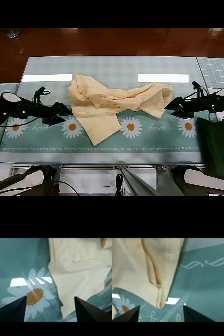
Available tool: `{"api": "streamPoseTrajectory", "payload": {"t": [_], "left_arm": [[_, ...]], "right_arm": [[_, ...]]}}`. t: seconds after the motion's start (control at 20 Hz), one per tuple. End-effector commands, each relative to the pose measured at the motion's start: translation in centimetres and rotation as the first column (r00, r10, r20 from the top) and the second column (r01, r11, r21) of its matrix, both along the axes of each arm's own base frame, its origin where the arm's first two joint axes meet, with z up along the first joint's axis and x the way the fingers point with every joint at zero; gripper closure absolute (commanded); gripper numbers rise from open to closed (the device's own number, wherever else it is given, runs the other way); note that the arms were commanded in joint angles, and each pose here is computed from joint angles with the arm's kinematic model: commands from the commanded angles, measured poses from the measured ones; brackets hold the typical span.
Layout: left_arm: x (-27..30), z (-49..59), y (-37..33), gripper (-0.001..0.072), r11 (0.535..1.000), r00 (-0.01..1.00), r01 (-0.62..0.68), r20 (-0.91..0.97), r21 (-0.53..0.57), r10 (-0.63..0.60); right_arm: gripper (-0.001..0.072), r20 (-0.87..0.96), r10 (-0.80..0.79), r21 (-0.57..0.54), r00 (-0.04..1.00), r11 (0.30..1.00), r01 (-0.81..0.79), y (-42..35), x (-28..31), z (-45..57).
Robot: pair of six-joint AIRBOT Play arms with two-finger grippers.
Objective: Fold the shirts.
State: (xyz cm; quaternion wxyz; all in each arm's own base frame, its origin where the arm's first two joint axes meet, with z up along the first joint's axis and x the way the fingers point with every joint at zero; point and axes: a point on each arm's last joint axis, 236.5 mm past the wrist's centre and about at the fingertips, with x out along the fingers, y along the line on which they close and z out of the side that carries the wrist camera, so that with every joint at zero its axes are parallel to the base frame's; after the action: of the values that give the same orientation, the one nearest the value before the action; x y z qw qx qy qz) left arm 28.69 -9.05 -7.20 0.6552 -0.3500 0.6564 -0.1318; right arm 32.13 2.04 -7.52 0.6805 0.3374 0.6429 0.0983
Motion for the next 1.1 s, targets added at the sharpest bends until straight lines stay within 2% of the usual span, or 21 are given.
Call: {"api": "streamPoseTrajectory", "payload": {"t": [0.0, 0.25, 0.55, 0.6, 0.65, 0.7, 1.05], "left_arm": [[1.6, -0.6, -2.5, 0.0003, 0.995, 0.994, -0.073, 0.078, -0.071, 0.079], [5.0, -1.1, -5.5, 0.0003, 0.994, 0.970, -0.105, 0.221, 0.000, 0.103], [5.7, -2.5, -8.6, 0.0009, 0.999, 0.979, -0.031, 0.204, 0.008, 0.029], [6.0, -2.5, -8.7, 0.0176, 0.999, 0.980, -0.036, 0.196, 0.000, 0.035], [6.1, -2.2, -8.9, 0.0570, 1.000, 0.981, -0.028, 0.193, -0.009, 0.029], [6.4, -1.8, -9.1, 0.0679, 1.000, 0.979, -0.017, 0.205, -0.013, 0.019], [7.4, -0.1, -9.7, 0.0679, 0.999, 0.972, 0.010, 0.234, -0.037, -0.001]], "right_arm": [[0.0091, 0.037, 0.012, 0.010, 0.999, 1.000, -0.012, 2.1, 0.5, -0.7], [0.0091, 0.060, 0.015, 0.026, 0.998, 1.000, -0.016, 3.5, 1.2, -0.4], [0.0091, 0.085, -0.011, 0.020, 0.996, 1.000, 0.009, 3.3, 2.1, -0.2], [0.0091, 0.084, -0.011, 0.020, 0.996, 1.000, 0.009, 3.3, 2.1, -0.2], [0.0091, 0.085, -0.011, 0.020, 0.996, 1.000, 0.010, 3.2, 2.1, -0.3], [0.0091, 0.087, -0.014, 0.017, 0.996, 1.000, 0.012, 3.2, 2.2, -0.3], [0.0091, 0.149, -0.088, 0.003, 0.985, 0.996, 0.089, 2.6, 4.5, -0.3]]}}
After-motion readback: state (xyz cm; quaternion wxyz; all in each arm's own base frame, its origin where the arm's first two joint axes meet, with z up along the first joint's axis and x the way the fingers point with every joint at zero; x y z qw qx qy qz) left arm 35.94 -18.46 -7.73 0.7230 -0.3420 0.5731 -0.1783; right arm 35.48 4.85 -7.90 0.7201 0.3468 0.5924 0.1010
